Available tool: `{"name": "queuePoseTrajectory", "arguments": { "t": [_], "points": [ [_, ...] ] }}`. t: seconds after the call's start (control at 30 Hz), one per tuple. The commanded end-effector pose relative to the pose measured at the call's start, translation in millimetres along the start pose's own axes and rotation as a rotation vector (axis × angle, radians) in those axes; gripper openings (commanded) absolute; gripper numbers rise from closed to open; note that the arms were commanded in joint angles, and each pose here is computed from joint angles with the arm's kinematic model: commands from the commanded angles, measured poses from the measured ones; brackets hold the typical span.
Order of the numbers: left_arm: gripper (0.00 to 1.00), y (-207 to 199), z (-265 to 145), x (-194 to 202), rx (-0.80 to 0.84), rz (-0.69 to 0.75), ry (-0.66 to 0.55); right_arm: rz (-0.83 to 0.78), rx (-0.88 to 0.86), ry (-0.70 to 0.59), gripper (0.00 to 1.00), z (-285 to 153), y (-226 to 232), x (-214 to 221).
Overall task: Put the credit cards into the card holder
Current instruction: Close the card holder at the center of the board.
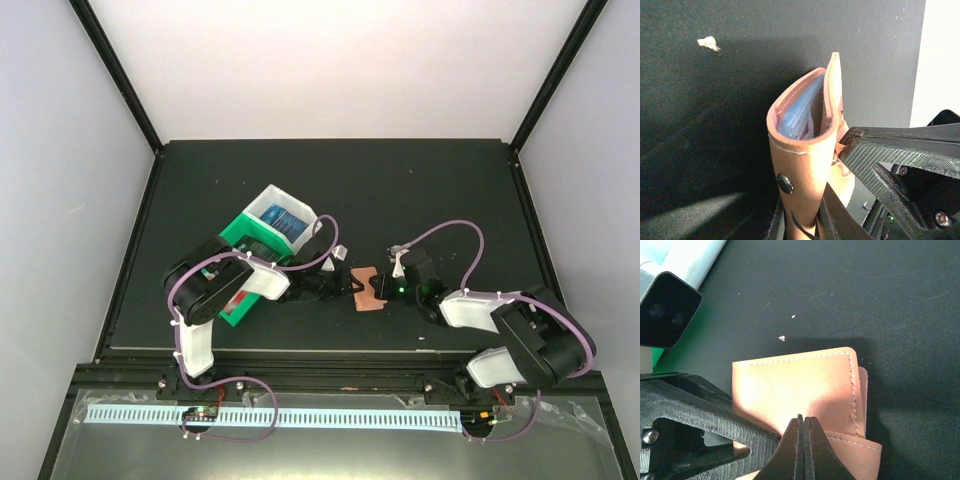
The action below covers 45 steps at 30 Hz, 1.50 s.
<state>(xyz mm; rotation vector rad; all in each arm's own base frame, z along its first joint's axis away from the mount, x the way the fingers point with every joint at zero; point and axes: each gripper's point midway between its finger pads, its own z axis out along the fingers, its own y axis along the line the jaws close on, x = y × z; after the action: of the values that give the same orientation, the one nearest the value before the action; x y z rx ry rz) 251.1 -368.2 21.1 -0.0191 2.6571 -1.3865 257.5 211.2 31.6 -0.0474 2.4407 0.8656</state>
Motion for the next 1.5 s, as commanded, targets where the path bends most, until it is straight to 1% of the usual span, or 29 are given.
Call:
{"name": "queuePoseTrajectory", "arguments": {
  "t": [0.0, 0.43, 0.67, 1.13, 1.47],
  "points": [
    [0.02, 51, 5, 4, -0.164, -0.065, -0.018, 0.03, 0.076, 0.129, 0.01, -2, -24, 45],
    [0.02, 50, 7, 2, -0.162, -0.072, -0.018, 0.026, 0.142, 0.169, 0.01, 0, -34, 65],
    [0.02, 51, 7, -1, -0.163, -0.076, -0.024, 0.021, 0.159, 0.151, 0.01, -2, -40, 72],
    [0.01, 50, 7, -3, -0.163, -0.081, -0.03, -0.002, 0.195, 0.169, 0.01, 0, -48, 92],
    [0.02, 49, 7, -7, -0.163, -0.085, -0.043, -0.003, 0.198, 0.217, 0.01, 7, -55, 106]
  ]
}}
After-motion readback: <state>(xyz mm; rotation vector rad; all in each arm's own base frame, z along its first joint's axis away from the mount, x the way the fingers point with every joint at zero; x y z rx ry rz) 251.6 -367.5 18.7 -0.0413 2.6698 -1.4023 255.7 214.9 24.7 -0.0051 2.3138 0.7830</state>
